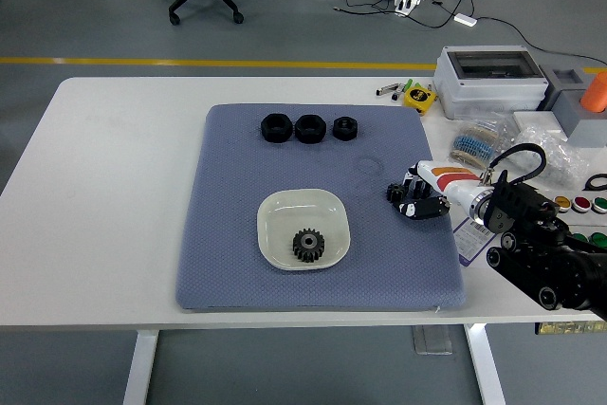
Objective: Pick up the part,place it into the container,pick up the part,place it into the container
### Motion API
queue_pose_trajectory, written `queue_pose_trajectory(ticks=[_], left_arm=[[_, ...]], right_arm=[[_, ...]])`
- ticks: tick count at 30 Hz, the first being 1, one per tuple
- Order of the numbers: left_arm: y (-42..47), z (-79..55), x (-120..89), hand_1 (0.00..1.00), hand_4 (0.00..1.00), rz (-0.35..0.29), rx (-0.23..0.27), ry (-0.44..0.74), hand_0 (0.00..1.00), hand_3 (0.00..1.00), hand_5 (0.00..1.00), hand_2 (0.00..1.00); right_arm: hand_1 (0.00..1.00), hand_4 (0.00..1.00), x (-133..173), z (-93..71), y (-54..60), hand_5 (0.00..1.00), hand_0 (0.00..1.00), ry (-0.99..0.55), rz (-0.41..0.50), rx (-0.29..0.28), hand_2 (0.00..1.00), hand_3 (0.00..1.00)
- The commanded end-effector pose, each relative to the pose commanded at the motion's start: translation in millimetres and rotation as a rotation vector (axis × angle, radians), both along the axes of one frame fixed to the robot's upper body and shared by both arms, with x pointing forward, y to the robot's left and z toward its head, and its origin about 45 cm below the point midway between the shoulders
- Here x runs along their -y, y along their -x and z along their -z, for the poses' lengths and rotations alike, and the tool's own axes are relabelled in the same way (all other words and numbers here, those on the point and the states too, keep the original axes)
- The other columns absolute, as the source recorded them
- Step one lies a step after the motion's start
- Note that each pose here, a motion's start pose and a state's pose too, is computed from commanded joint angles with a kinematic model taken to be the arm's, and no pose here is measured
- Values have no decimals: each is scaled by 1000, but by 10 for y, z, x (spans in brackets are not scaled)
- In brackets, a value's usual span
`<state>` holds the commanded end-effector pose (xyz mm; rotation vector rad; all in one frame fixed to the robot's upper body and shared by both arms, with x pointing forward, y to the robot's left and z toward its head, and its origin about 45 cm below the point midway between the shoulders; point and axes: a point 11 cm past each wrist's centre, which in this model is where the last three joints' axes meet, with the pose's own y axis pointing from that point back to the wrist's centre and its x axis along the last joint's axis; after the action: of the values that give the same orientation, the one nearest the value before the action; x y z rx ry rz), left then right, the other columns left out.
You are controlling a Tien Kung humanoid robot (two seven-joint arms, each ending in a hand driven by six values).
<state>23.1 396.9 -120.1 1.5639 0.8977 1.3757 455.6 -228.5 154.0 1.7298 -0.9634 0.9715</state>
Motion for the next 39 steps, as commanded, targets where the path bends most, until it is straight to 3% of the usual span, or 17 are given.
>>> queue_pose_trajectory(ticks=[16, 18, 22, 23, 28, 29, 39], left_arm=[[-18, 0, 3, 704, 643, -5, 7, 3, 730, 591, 629, 707], [-17, 0, 2, 703, 642, -3, 5, 3, 730, 591, 628, 705], [-9, 0, 1, 703, 642, -2, 3, 3, 730, 591, 628, 705], [-10, 0, 2, 703, 642, -2, 3, 3, 730, 590, 628, 706], [-14, 1, 5, 703, 642, -3, 5, 3, 730, 590, 628, 706], [-15, 1, 5, 703, 642, -3, 5, 3, 730, 591, 628, 705], [-7, 1, 4, 701, 641, -1, 3, 4, 730, 592, 627, 705]], right_arm=[[258, 688, 51, -65, -18, 484, 93, 1, 5, 6, 383, 495], [290, 702, 46, -79, -24, 449, 112, -2, 4, 6, 413, 510], [290, 702, 52, -59, -19, 449, 112, 9, 1, -14, 413, 510], [349, 767, 59, -52, -17, 421, 146, 16, -2, -17, 465, 528], [349, 767, 64, -47, -11, 421, 146, 33, -18, -14, 465, 528], [356, 928, 60, -54, -13, 433, 169, 37, -23, -10, 510, 642], [349, 973, 68, -97, -30, 444, 176, 59, -30, 21, 514, 682]])
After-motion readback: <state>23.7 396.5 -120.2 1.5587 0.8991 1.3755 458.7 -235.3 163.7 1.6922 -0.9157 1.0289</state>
